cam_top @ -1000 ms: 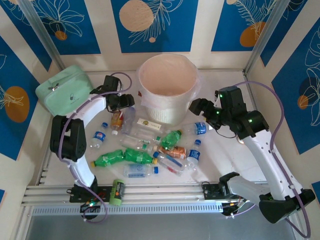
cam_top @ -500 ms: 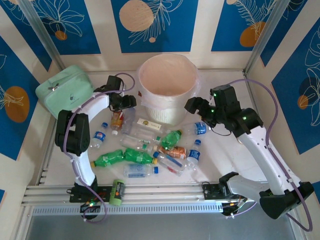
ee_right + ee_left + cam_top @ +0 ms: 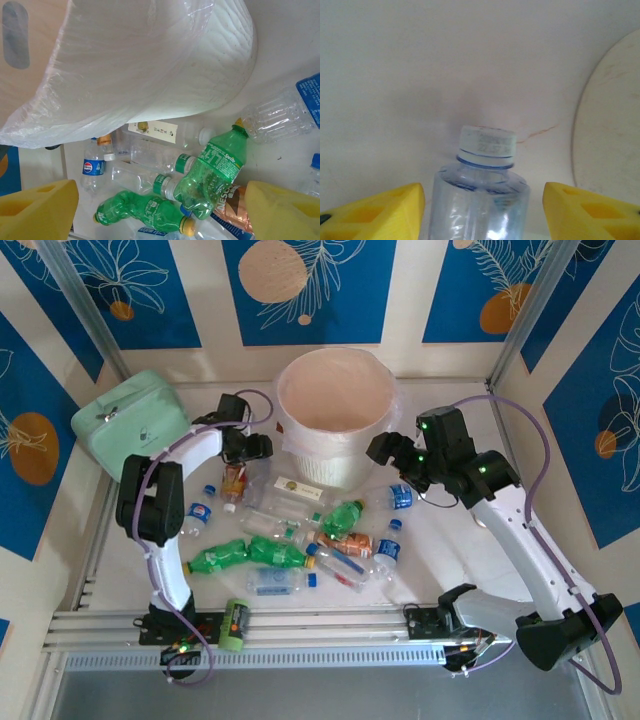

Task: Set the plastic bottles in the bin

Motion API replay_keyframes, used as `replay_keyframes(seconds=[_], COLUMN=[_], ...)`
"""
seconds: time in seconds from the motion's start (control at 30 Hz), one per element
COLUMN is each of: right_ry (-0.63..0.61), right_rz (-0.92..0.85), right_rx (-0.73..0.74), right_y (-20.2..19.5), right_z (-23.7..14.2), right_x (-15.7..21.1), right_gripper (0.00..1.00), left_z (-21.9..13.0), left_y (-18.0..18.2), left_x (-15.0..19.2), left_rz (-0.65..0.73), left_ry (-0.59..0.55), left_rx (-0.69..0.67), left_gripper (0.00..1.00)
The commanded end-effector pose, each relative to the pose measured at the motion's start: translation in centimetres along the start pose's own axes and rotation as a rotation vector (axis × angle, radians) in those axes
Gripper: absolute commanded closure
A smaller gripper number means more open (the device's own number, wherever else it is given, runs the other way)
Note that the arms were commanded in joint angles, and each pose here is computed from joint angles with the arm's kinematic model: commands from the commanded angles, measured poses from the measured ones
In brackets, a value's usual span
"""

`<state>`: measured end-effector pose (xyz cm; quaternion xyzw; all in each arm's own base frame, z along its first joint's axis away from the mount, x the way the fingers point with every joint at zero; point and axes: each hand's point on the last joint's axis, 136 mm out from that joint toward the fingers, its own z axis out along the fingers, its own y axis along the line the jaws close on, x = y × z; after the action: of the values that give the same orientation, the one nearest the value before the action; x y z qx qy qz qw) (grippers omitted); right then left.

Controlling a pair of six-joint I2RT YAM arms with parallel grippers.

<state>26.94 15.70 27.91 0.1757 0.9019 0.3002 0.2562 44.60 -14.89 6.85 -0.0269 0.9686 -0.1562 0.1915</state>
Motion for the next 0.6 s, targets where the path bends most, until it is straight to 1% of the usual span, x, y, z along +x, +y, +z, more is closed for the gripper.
replay_keyframes(seconds=[0.0, 0.2, 0.3, 0.47, 0.57], right_ry=[-0.028, -0.026, -0.024, -0.026, -0.027], right_rz=[-0.021, -0.019, -0.020, -0.025, -0.029], right_rx=[-0.013, -0.012, -0.012, -0.008, -0.003], right_y=[0.8, 1.0, 1.2, 1.3, 1.3], right_z=[-0.9, -0.7, -0.6, -0.6, -0.7], right_x=[-0.7, -0.8, -1.1, -1.3, -1.3], right_gripper=[0.13, 0.13, 0.13, 0.13, 0.13], left_z=[1.6, 1.8, 2.2, 2.7, 2.3], left_y=[1.4, 2.8, 2.9, 2.9, 2.5], left_x=[2.0, 2.7, 2.6, 2.1, 1.5], left_rz=[0.040, 0.116, 0.121, 0.111, 0.100], left_ry=[0.076, 0.102, 0.108, 0.108, 0.094], left_rx=[-0.071, -0.182, -0.187, -0.193, -0.184], left_gripper=[0.37, 0.39, 0.41, 0.49, 0.53])
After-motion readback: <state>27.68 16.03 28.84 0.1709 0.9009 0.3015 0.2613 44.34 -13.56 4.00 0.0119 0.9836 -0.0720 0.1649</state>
